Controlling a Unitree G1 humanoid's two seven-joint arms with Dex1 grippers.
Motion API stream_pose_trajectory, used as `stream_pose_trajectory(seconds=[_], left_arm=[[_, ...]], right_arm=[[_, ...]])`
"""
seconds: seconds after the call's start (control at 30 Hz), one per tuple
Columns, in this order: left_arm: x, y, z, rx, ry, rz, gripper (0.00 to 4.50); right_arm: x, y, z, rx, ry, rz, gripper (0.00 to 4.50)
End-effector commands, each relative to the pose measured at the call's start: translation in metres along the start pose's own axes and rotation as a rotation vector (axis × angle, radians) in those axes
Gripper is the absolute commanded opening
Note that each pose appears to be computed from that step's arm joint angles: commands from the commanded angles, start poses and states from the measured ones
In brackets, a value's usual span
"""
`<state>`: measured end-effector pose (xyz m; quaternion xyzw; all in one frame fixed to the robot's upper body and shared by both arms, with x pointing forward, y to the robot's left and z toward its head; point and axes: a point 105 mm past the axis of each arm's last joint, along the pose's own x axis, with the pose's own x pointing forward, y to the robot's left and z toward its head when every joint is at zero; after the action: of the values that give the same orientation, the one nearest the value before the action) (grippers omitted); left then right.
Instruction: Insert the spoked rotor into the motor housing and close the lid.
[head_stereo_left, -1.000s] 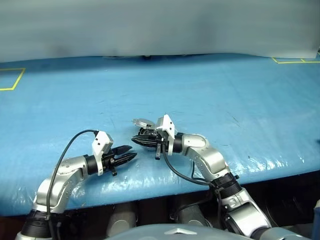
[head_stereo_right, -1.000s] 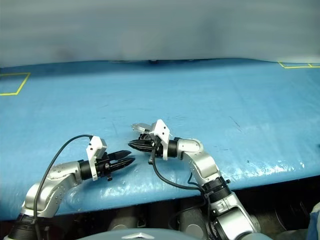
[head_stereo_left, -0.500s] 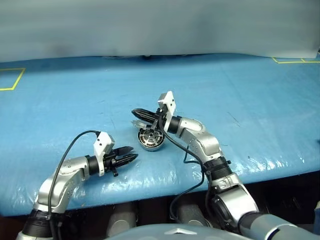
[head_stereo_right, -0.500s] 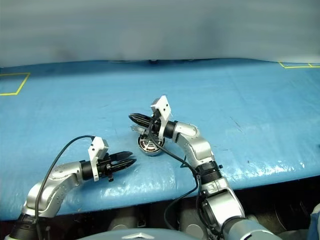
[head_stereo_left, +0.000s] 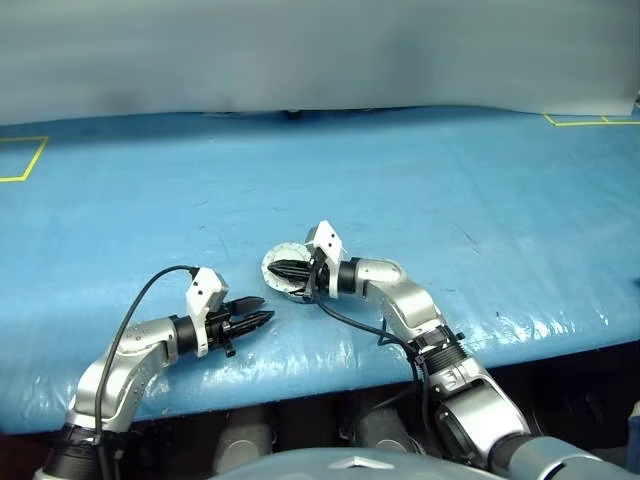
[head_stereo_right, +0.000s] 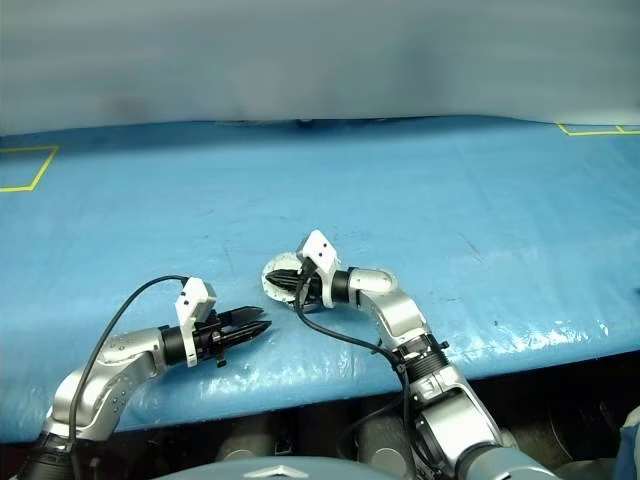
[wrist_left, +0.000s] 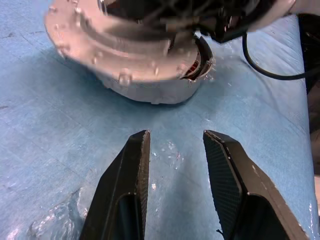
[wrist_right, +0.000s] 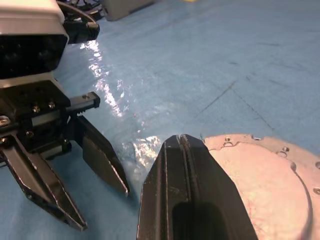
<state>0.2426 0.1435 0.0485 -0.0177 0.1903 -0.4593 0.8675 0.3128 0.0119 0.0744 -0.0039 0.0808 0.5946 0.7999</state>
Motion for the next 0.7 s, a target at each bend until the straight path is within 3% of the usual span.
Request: stream_pose_trajectory(seconds=[0.03,0.3,0.5,0.6,0.7], left_arm=[[-0.001,-0.007,0.017,0.053,-0.055,-0.033,1.77],[-0.005,-0.003,0.026,0.143,-0.131,0.001,1.77],[-0.006,-0.003,0.031,0.171,-0.198,0.013,1.77],[-0.005,-0.006,0.028,0.151,-0.196,-0.001,1.80],[-0.006,-0.009,0.026,0.122,-0.188,-0.022,1.80]], right_arm=[[-0.001,-0.002,-0.007,-0.027,0.027,-0.050,0.00],[-0.017,-0.001,0.013,-0.024,-0.114,-0.153,0.00],[-0.028,0.000,0.020,-0.164,-0.080,-0.217,0.00],[-0.026,0.002,0.017,-0.214,-0.021,-0.237,0.62],[-0.022,0.003,0.015,-0.225,0.000,-0.235,1.58]])
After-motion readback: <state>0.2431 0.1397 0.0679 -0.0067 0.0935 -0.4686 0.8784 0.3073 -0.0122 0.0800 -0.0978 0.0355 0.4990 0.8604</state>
